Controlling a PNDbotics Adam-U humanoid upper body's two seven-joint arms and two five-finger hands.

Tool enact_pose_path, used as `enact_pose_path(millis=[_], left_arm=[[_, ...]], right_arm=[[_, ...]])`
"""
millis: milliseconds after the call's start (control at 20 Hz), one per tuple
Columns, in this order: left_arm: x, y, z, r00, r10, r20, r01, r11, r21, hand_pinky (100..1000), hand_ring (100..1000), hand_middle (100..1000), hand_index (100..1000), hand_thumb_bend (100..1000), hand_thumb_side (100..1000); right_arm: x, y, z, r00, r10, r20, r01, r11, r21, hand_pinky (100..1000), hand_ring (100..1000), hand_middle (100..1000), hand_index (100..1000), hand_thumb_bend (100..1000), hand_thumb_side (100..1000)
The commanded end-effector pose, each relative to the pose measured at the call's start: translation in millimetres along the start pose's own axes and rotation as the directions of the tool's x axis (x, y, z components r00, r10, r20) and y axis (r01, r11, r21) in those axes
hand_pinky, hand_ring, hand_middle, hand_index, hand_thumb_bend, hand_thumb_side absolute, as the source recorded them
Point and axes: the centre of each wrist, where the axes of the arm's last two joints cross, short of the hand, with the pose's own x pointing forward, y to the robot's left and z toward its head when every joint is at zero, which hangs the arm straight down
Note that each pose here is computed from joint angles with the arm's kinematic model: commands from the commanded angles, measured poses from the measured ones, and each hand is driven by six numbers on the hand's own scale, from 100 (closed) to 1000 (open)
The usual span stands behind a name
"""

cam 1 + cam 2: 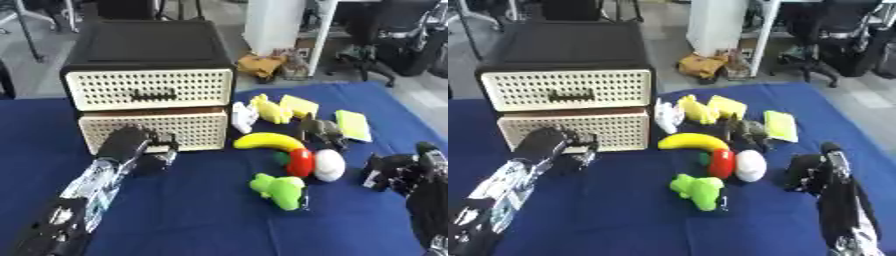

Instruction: Pick up objects from table and place into drawer.

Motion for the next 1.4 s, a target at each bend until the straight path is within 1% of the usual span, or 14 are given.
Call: enact_pose_path(millis=[50,400,900,1400], left_arm=[[0,7.4,2,1.0,0.001,0.001,-0.001,1.0,0.003,100,100,100,581,284,1000],[9,2.2,11,0.999,0.033,0.028,-0.031,0.999,-0.042,100,100,100,591,285,1000],[32,-1.2,19,0.991,0.063,0.122,-0.051,0.994,-0.099,100,100,100,592,281,1000],[40,1.1,32,0.982,0.06,0.177,-0.038,0.992,-0.124,100,100,100,594,281,1000]], right_arm=[[6,-5.3,-3,1.0,0.017,0.022,-0.017,1.0,0.0,409,446,443,554,100,1000],[5,-6.4,-2,1.0,0.02,0.019,-0.02,1.0,-0.004,409,446,443,554,100,1000],[4,-7.8,-1,1.0,0.025,0.013,-0.025,1.0,-0.009,409,446,444,554,100,1000],[3,-9.5,-1,0.999,0.031,0.01,-0.031,0.999,-0.013,409,446,444,553,100,1000]])
